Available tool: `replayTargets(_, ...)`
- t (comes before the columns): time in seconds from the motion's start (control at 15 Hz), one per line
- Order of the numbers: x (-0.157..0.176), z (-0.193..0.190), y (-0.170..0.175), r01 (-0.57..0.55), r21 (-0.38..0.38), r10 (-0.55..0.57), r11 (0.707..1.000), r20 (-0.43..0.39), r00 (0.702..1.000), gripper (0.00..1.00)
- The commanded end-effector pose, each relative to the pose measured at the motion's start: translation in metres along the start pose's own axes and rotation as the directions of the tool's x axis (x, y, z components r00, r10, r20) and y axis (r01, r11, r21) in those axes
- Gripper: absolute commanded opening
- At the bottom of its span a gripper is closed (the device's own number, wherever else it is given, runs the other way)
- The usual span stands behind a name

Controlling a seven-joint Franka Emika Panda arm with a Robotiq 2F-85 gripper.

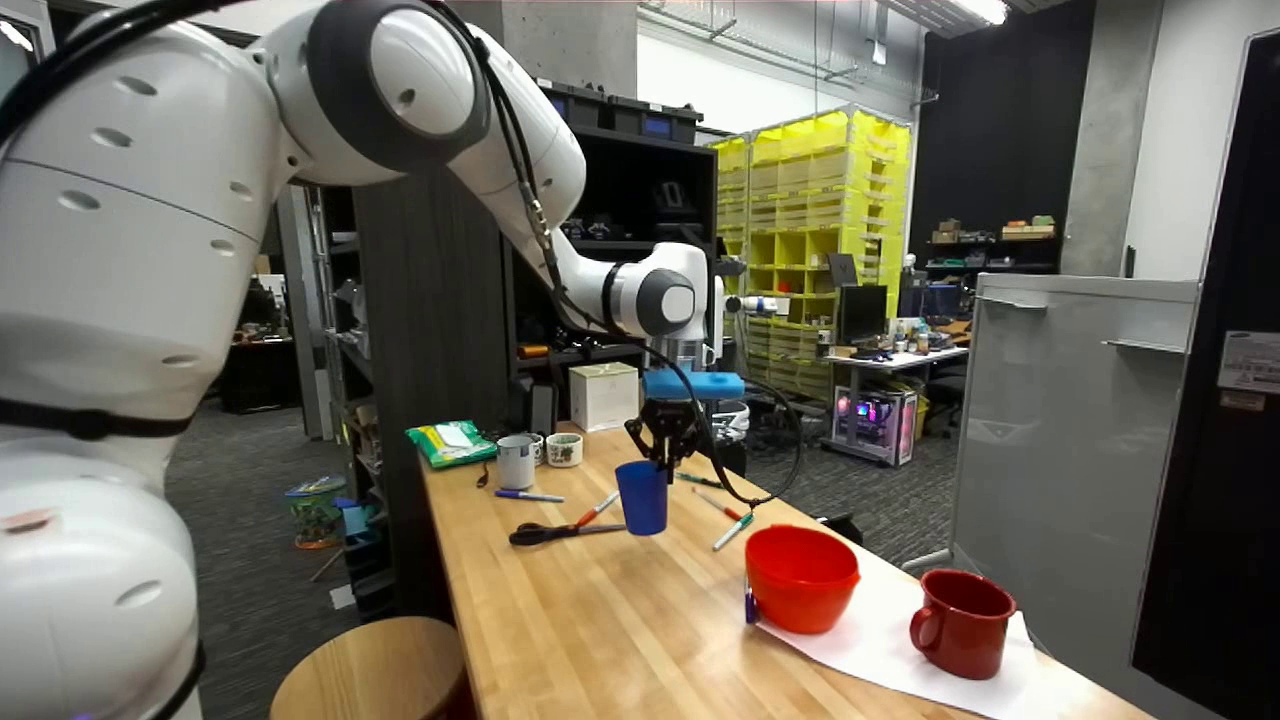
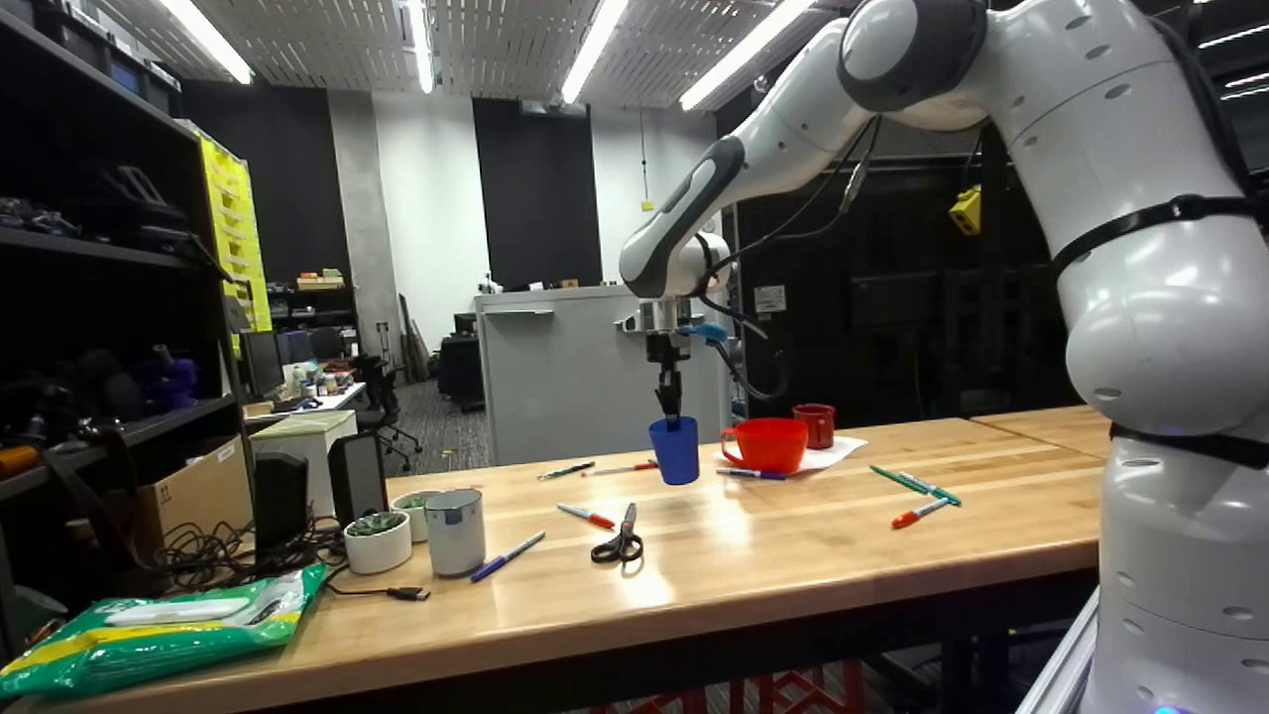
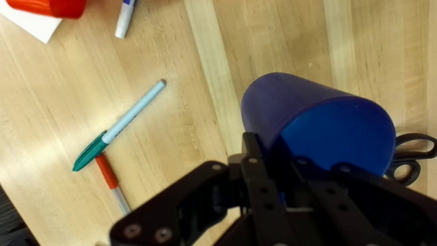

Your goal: Pick up the black pen, put it in the blue cup and move the cup to the right

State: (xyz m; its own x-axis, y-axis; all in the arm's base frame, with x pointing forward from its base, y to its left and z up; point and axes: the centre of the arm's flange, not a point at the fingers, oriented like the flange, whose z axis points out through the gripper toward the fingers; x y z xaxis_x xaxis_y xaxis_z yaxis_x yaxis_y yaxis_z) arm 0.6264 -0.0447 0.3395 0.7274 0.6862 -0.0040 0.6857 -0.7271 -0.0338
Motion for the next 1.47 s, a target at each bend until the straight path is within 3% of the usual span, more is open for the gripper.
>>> replayTargets(0.0,-0.054,0.014,-0.033,-0.003,-0.076,0.000,0.997,-0.044,0.999,0.03)
replayTargets(0.33,-0.088,0.042,-0.038,-0.028,-0.079,0.021,0.996,-0.088,0.996,0.03)
replayTargets(0.73,-0.099,0.040,-0.041,-0.039,-0.079,0.029,0.996,-0.126,0.992,0.03)
replayTargets(0.8,-0.098,0.039,-0.043,-0.037,-0.078,0.027,0.996,-0.125,0.992,0.38)
replayTargets(1.0,-0.097,0.039,-0.045,-0.023,-0.076,0.014,0.997,-0.115,0.993,0.48)
replayTargets(1.4,-0.091,0.039,-0.047,-0.003,-0.075,-0.005,0.997,-0.104,0.995,0.89)
